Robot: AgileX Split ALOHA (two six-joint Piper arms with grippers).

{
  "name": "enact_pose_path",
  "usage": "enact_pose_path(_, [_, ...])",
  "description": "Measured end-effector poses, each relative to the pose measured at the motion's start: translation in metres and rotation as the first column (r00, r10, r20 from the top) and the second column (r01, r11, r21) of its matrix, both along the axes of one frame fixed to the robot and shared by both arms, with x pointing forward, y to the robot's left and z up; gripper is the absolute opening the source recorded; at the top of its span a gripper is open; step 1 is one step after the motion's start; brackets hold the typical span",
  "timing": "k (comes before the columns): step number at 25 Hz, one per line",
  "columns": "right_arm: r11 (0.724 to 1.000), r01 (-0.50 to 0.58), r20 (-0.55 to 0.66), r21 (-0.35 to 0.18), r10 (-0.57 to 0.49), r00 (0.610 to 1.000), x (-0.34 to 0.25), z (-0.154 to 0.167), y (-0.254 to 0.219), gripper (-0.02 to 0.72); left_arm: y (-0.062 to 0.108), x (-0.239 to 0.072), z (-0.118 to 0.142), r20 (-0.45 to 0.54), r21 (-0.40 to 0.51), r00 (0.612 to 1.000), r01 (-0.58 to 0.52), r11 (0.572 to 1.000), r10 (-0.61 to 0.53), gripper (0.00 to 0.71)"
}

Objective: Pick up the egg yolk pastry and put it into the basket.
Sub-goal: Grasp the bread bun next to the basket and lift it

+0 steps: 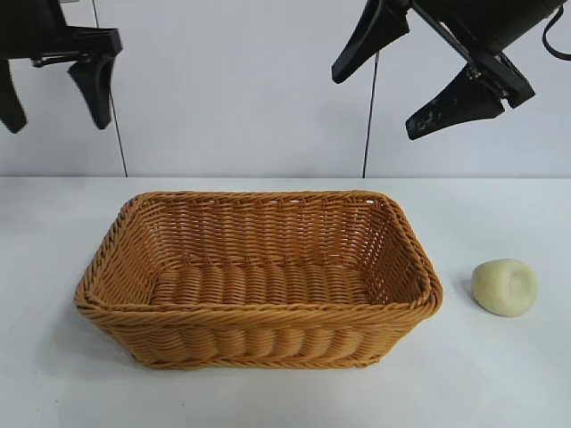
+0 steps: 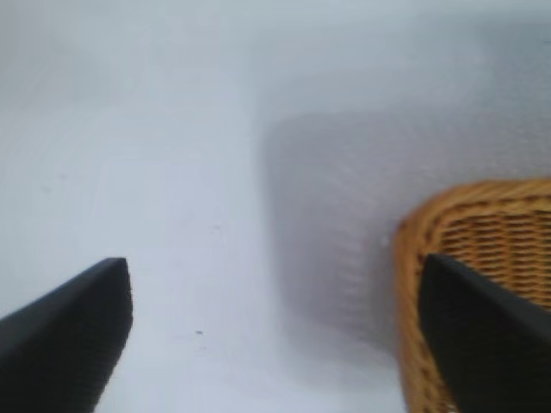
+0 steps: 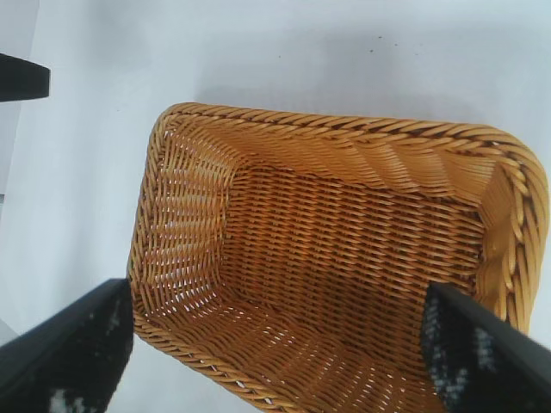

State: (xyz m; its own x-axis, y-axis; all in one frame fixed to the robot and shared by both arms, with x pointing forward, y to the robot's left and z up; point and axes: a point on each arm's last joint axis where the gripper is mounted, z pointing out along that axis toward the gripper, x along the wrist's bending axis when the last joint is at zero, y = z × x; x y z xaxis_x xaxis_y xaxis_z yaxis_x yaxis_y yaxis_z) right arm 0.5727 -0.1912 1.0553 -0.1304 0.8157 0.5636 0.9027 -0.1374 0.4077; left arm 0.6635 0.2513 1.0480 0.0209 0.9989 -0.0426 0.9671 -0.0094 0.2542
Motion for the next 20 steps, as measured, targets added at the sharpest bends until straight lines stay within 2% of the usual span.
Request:
enact_pose_path(2, [1.000,0.000,0.000,0.000,0.000,1.000,0.000,0.000,0.000,0.624,0.020,0.002,0.000,0.002,0.020,0.999,-0.037,0.999,0.037,0.694])
enact_pose_path(5, [1.000,0.000,0.000,0.000,0.000,1.000,0.000,0.000,0.000,0.624,0.037,0.003,0.000,0.002,0.022,0.998,-0.068,0.997,0.068,0.694])
enact_pose_path(11, [1.000,-0.001,-0.001,0.000,0.001,1.000,0.000,0.000,0.000,0.624,0.040,-0.009,0.010,0.014,0.028,0.999,-0.050,0.998,0.049,0.694])
enact_pose_path(15, [1.000,-0.002,-0.002,0.000,0.002,1.000,0.000,0.000,0.000,0.624,0.040,-0.041,0.019,-0.009,0.025,0.999,-0.045,0.999,0.045,0.694])
enact_pose_path(20, [1.000,-0.002,-0.002,0.000,0.002,1.000,0.000,0.000,0.000,0.624,0.042,-0.107,0.032,-0.027,0.031,0.999,-0.021,0.999,0.022,0.694])
